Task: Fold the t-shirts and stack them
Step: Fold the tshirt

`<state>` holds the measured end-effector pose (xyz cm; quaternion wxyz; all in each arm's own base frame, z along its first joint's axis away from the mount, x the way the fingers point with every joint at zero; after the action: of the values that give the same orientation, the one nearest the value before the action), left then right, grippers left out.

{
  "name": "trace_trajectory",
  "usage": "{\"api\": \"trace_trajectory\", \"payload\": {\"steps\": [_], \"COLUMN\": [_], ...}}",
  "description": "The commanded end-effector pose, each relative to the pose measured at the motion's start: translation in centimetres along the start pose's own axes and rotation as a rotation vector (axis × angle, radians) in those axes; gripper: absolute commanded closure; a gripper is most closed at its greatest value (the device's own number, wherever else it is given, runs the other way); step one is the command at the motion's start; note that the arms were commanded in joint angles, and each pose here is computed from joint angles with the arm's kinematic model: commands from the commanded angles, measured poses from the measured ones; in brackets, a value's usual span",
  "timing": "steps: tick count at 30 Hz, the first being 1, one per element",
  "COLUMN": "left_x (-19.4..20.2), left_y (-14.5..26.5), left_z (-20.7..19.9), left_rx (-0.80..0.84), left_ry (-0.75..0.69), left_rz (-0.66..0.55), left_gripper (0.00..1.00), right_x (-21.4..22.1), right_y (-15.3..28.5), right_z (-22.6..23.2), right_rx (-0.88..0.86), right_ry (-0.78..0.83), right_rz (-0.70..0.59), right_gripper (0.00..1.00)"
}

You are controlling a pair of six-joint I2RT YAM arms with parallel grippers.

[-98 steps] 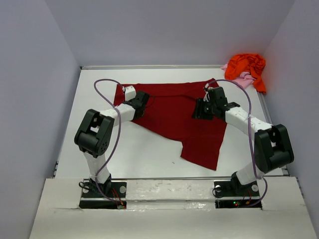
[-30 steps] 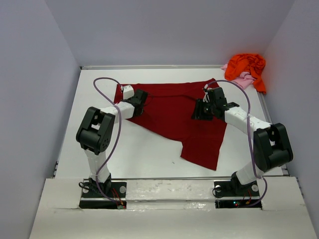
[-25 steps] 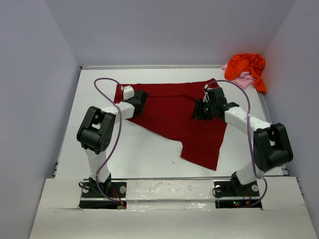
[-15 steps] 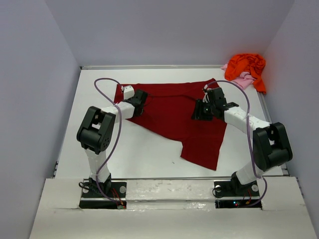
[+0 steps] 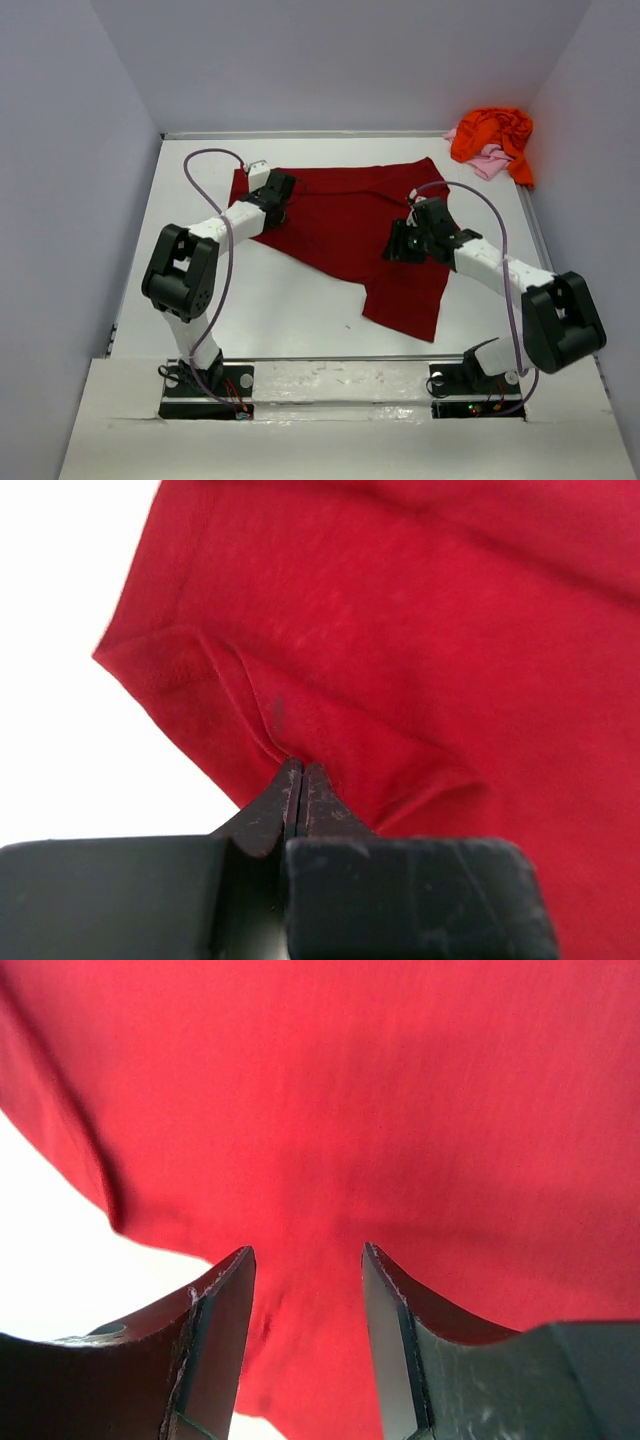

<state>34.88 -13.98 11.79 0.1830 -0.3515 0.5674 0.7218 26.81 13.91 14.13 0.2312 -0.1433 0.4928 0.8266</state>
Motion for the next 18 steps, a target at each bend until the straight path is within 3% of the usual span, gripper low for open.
{"api": "trace_trajectory", "payload": {"steps": [1, 8, 9, 13, 18], "left_x": [-6.4, -9.8, -10.0, -10.4, -11.5], "left_y": [5.2, 6.9, 7.0, 7.1, 7.2], "left_z": [0.2, 0.4, 0.6, 1.1, 3.2], "left_rx": [0.088, 0.115, 0.126, 0.139, 0.138], "left_ry": [0.023, -0.034, -0.038, -0.029, 0.025], "left_rz": [-0.14, -0.181, -0.181, -0.196, -0.217], "left_gripper": [1.0, 1.0, 1.0, 1.0, 1.0], "right_x": [2.8, 8.8, 9.0, 9.9, 10.8], "right_y": [2.7, 7.3, 8.4, 10.9, 11.3], "right_z": [1.0, -1.5, -2.1, -3.0, -3.8], "right_rx": [-0.039, 0.028, 0.042, 0.098, 0.217], "right_ry": [-0.043, -0.257, -0.281, -0.412, -0.48], "right_rz": [-0.077, -0.119, -0.197, -0.254, -0.212], "right_gripper": [0.48, 0.52, 0.52, 0.53, 0.54]}}
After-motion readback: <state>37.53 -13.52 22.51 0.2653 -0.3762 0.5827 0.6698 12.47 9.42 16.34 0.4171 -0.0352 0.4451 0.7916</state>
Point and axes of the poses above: each gripper's point midway between its finger pads, its own y axis back along the fingers, its own z axis along the line the jaws close on, x = y × z, the point moved 9 cm from there along y, back along the fingers, and after that the axes turned 7 degrees about -y, right-handed, at the moved point
